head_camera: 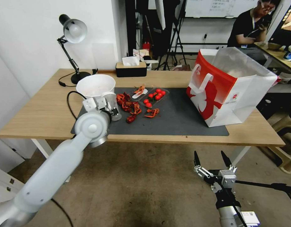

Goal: Pick up the trash from the table and place it into the takeout bag.

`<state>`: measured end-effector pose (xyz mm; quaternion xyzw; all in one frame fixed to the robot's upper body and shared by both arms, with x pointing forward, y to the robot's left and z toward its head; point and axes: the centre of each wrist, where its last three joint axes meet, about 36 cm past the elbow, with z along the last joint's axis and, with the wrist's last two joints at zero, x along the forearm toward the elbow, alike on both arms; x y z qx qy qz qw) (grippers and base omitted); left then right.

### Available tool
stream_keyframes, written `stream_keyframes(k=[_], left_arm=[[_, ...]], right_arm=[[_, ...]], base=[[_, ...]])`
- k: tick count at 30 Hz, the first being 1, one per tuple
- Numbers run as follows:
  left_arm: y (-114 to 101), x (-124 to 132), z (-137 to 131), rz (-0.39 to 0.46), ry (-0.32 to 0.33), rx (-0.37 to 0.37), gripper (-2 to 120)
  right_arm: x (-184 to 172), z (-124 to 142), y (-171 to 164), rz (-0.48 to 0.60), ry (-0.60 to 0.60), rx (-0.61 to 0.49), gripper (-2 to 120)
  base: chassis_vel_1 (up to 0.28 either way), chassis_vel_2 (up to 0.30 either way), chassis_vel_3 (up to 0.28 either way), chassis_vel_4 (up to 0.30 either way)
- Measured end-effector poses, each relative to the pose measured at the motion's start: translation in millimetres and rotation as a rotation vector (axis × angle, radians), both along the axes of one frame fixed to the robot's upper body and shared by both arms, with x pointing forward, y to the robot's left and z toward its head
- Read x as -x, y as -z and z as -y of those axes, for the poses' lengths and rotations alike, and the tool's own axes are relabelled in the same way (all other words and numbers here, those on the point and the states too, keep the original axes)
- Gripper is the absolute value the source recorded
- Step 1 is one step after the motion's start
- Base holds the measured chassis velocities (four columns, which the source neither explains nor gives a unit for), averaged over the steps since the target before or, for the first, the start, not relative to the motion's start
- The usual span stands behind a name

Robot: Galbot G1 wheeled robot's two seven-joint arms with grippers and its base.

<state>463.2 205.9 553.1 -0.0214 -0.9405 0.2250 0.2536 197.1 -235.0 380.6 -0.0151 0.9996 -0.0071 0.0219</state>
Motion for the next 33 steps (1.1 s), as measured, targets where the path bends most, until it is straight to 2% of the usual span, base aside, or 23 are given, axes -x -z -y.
stream_keyframes(k=[2, 3, 5, 6, 8, 9, 12, 13, 17, 18, 21, 22, 24, 26, 27, 30, 31, 33], left_arm=[[-1, 2, -4, 0.073, 0.046, 0.050, 5], [-1, 2, -4, 0.073, 0.046, 0.050, 5], [-1, -1, -5, 0.182, 0.115, 0.113, 5], [-1, -1, -5, 0.182, 0.115, 0.113, 5], [-3, -8, -3, 0.262, 0.176, 0.142, 5], [-3, -8, -3, 0.262, 0.176, 0.142, 5], [-10, -23, 8, 0.385, 0.283, 0.160, 5], [-10, -23, 8, 0.385, 0.283, 0.160, 5], [-35, -58, 32, 0.525, 0.393, 0.192, 5], [-35, -58, 32, 0.525, 0.393, 0.192, 5], [-59, -84, 58, 0.628, 0.495, 0.222, 5], [-59, -84, 58, 0.628, 0.495, 0.222, 5], [-70, -102, 83, 0.702, 0.582, 0.239, 5], [-71, -114, 112, 0.744, 0.663, 0.237, 5], [-71, -114, 112, 0.744, 0.663, 0.237, 5], [-72, -128, 153, 0.782, 0.740, 0.235, 5], [-72, -128, 153, 0.782, 0.740, 0.235, 5], [-77, -141, 174, 0.795, 0.758, 0.226, 5]], right_arm=[[1, 0, 0, -0.001, -0.001, 0.000, 100], [1, 0, 0, -0.001, -0.001, 0.000, 100], [1, 1, 0, 0.001, -0.002, 0.000, 100], [1, 1, 0, 0.001, -0.002, 0.000, 100], [1, 0, -1, 0.003, -0.001, -0.001, 100], [1, 0, -1, 0.003, -0.001, -0.001, 100], [0, 0, -1, 0.006, 0.002, -0.004, 100], [0, 0, -1, 0.006, 0.002, -0.004, 100], [-1, 0, -1, 0.008, 0.007, -0.007, 100], [-1, 0, -1, 0.008, 0.007, -0.007, 100], [-1, -1, -1, 0.007, 0.009, -0.009, 100], [-1, -1, -1, 0.007, 0.009, -0.009, 100], [-2, -1, -1, 0.007, 0.010, -0.009, 100], [-2, 0, 0, 0.005, 0.012, -0.009, 100], [-2, 0, 0, 0.005, 0.012, -0.009, 100], [-3, 2, 3, 0.000, 0.018, -0.008, 100], [-3, 2, 3, 0.000, 0.018, -0.008, 100], [-3, 2, 3, -0.001, 0.019, -0.010, 100]], base=[[0.000, 0.000, 0.000, 0.000], [0.000, 0.000, 0.000, 0.000], [0.000, 0.000, 0.000, 0.000], [0.000, 0.000, 0.000, 0.000], [0.000, 0.000, 0.000, 0.000], [0.000, 0.000, 0.000, 0.000], [0.000, 0.000, 0.000, 0.000], [0.000, 0.000, 0.000, 0.000], [0.000, 0.000, 0.000, 0.000], [0.000, 0.000, 0.000, 0.000], [0.000, 0.000, 0.000, 0.000], [0.000, 0.000, 0.000, 0.000], [0.000, 0.000, 0.000, 0.000], [0.000, 0.000, 0.000, 0.000], [0.000, 0.000, 0.000, 0.000], [0.000, 0.000, 0.000, 0.000], [0.000, 0.000, 0.000, 0.000], [0.000, 0.000, 0.000, 0.000]])
